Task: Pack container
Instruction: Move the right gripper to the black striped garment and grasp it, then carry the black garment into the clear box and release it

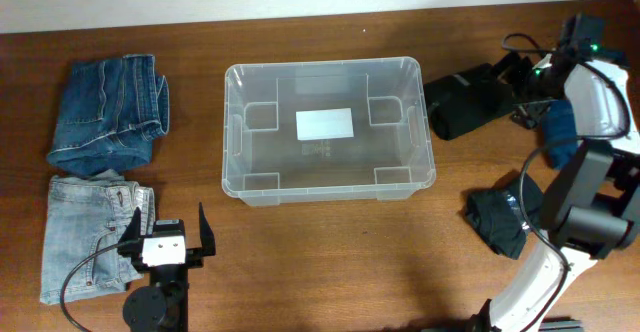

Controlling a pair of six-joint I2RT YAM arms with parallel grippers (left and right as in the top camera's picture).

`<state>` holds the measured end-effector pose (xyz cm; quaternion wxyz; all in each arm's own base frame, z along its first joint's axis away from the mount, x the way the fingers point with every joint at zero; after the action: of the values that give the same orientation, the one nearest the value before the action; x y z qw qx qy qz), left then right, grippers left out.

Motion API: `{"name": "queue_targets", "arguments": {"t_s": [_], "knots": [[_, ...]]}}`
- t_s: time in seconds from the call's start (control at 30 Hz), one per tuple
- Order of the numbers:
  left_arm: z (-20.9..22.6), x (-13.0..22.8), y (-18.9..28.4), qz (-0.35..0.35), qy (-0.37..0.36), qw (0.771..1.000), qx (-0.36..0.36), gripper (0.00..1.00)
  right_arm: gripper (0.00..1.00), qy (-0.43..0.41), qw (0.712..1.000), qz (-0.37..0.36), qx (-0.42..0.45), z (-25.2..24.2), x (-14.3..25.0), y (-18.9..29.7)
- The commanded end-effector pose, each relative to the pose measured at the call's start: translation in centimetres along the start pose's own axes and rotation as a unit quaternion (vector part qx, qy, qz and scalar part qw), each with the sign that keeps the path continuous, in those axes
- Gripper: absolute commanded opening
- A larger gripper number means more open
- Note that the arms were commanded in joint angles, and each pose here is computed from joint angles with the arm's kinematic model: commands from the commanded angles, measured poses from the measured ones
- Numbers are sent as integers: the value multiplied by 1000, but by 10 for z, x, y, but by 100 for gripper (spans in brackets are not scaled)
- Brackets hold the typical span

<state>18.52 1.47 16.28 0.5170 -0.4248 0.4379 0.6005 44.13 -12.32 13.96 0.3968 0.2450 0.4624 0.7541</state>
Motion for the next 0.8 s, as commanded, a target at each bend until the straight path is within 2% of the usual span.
{"name": "queue_targets", "arguments": {"t_s": [0.0, 0.77], "knots": [[-1, 1, 0, -1, -1, 1000, 0, 100, 99, -23, 999, 5, 24, -3, 2, -17], [-1, 1, 0, -1, -1, 1000, 0, 100, 98, -33, 998, 25, 42, 8, 19, -96]]}}
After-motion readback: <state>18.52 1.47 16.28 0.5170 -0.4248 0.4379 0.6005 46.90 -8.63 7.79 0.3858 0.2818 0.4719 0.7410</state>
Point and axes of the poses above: each gripper's point midway between its finger pads, its own y axis back along the fingers, its own z axis along the line the jaws close on, x = y × z, the point moved 6 cm from there along y, back along the fingers, and after that the axes turned 5 degrees about -y, right-handed, at the moved point
